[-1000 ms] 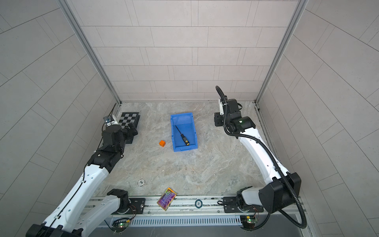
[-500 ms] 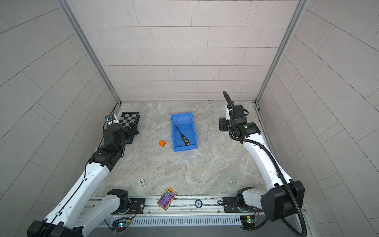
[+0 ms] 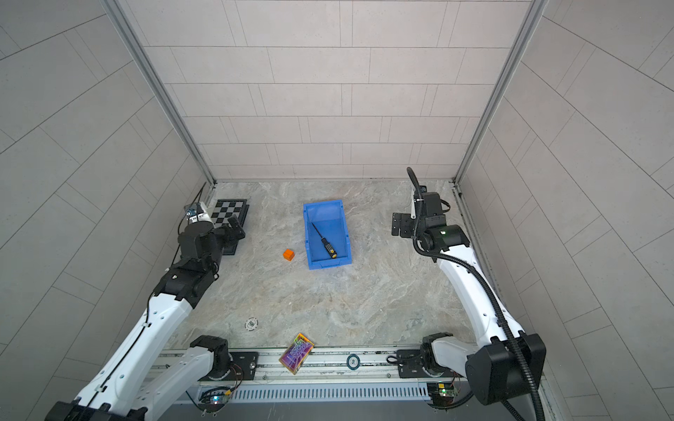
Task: Put the screwdriver in the bin
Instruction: Reset both arms
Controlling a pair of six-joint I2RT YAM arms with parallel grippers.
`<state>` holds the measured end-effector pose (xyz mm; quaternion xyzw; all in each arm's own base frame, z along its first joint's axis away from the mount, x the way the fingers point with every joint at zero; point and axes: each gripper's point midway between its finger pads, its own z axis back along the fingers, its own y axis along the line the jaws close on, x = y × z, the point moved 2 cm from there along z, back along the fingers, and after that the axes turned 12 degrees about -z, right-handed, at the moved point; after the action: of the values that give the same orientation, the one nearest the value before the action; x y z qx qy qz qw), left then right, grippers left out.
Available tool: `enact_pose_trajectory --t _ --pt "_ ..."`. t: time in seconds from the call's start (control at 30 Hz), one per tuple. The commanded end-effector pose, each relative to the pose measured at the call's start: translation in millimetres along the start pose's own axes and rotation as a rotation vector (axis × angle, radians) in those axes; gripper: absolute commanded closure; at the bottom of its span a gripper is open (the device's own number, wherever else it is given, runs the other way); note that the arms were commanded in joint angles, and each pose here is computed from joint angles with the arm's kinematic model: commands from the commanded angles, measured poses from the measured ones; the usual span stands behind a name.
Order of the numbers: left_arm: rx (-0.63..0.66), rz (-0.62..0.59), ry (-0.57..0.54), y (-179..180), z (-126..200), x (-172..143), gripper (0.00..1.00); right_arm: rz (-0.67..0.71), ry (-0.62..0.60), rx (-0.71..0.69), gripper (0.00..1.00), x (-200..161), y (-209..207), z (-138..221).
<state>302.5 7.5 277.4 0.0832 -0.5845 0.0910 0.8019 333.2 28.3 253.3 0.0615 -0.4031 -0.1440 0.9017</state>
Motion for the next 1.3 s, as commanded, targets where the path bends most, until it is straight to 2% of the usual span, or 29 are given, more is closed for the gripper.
enact_pose_trajectory --t 0.0,0.27,0.4,0.53,0.67,0.8,0.93,1.0,1.17,1.27 --pt "-0.014 -0.05 -0.053 -0.4 3.9 3.5 0.01 -0.03 -0.064 -0.031 0.01 7.7 -7.4 7.6" --pt "0.008 -0.135 -0.087 3.0 3.4 4.9 0.0 -0.054 -0.089 -0.042 0.01 0.8 -13.1 1.8" --pt "0.025 -0.166 -0.111 7.2 -0.9 1.8 0.01 -0.068 -0.15 -0.002 0.01 1.5 -11.2 3.7" --pt "0.02 -0.161 -0.15 15.5 -8.1 -5.9 0.0 -0.043 -0.195 0.018 0.01 1.3 -10.8 3.3" --pt "0.037 -0.159 -0.211 21.3 -17.2 -16.7 0.0 -0.023 -0.233 -0.032 0.01 -2.6 -20.6 -9.5" --pt "0.046 -0.163 -0.172 19.8 -32.2 -30.6 0.0 0.016 -0.286 0.037 0.01 -10.5 -14.1 -27.3" --pt "0.074 -0.144 -0.186 24.6 -31.9 -35.6 0.01 0.003 -0.369 0.091 0.01 -14.5 -12.1 -30.9" --pt "0.085 -0.145 -0.196 26.7 -32.1 -39.1 0.0 0.034 -0.366 0.074 0.01 -15.7 -13.8 -31.5" --pt "-0.035 -0.142 -0.211 3.5 -52.2 -55.0 0.0 0.068 -0.386 -0.055 0.01 -20.9 -35.0 -38.9" --pt "-0.051 -0.144 -0.227 -4.3 -65.7 -71.9 0.0 0.096 -0.396 -0.093 0.01 -25.0 -42.7 -45.9"
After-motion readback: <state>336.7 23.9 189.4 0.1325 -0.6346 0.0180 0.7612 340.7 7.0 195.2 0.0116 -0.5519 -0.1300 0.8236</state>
